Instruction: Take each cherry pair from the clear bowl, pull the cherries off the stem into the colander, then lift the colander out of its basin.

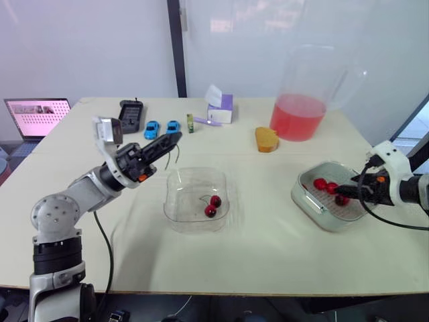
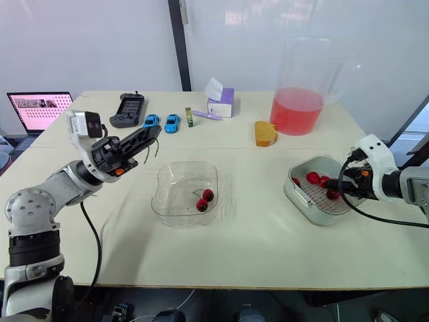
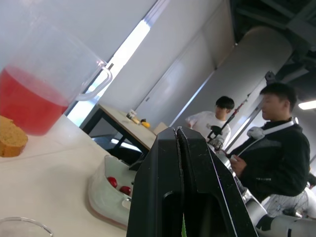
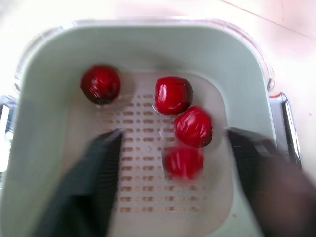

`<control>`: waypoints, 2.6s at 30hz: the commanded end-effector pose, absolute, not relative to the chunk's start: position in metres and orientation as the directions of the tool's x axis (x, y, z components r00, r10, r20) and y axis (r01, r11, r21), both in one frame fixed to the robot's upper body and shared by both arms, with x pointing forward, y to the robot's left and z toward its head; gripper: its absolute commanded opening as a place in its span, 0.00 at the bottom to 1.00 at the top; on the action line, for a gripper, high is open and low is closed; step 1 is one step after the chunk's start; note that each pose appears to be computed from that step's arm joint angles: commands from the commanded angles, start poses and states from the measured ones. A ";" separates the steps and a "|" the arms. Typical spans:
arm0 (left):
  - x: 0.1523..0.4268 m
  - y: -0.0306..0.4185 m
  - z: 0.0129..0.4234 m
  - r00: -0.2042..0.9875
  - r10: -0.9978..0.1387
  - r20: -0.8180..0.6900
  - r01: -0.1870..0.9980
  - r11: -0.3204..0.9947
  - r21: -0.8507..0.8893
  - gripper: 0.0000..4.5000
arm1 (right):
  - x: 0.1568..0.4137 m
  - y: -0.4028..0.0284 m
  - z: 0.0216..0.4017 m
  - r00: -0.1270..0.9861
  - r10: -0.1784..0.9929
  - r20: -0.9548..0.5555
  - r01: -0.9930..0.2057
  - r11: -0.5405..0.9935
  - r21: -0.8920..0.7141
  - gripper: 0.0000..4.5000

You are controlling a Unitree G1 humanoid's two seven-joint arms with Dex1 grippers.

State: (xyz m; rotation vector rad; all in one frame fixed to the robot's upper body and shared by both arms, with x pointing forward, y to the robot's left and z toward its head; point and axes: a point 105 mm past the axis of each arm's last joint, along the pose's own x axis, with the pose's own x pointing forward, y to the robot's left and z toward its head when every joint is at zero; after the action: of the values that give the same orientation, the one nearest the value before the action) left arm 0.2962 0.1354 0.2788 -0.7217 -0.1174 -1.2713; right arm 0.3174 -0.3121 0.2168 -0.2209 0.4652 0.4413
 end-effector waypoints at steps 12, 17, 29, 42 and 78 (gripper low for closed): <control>0.298 0.208 0.262 0.723 -0.576 0.382 0.685 0.525 -0.505 0.00 | 0.257 -0.155 0.300 0.299 0.932 -0.204 -0.934 0.242 -0.263 1.00; 0.286 0.262 0.214 0.937 -0.279 0.210 0.349 0.729 -0.589 0.00 | 0.240 -0.119 0.302 0.066 0.985 -0.159 -0.965 0.022 -0.262 1.00; 0.271 0.334 0.145 0.988 0.128 -0.081 -0.152 0.825 -0.545 0.00 | 0.247 -0.089 0.295 -0.081 0.991 -0.110 -0.965 -0.105 -0.239 1.00; 0.295 0.320 0.172 0.996 0.055 0.072 0.000 0.796 -0.606 0.97 | 0.262 -0.089 0.288 0.025 0.995 -0.092 -0.975 0.004 -0.222 1.00; 0.239 0.190 0.222 0.397 -0.918 0.009 0.917 0.396 -0.041 0.99 | 0.300 -0.039 0.224 0.172 0.751 -0.638 -0.924 0.347 0.159 1.00</control>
State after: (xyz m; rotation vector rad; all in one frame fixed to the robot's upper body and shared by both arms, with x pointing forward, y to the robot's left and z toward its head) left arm 0.2412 0.1823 0.2140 -0.0866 0.0565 -1.1836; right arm 0.2952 -0.0434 0.2217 -0.2466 0.7186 1.2292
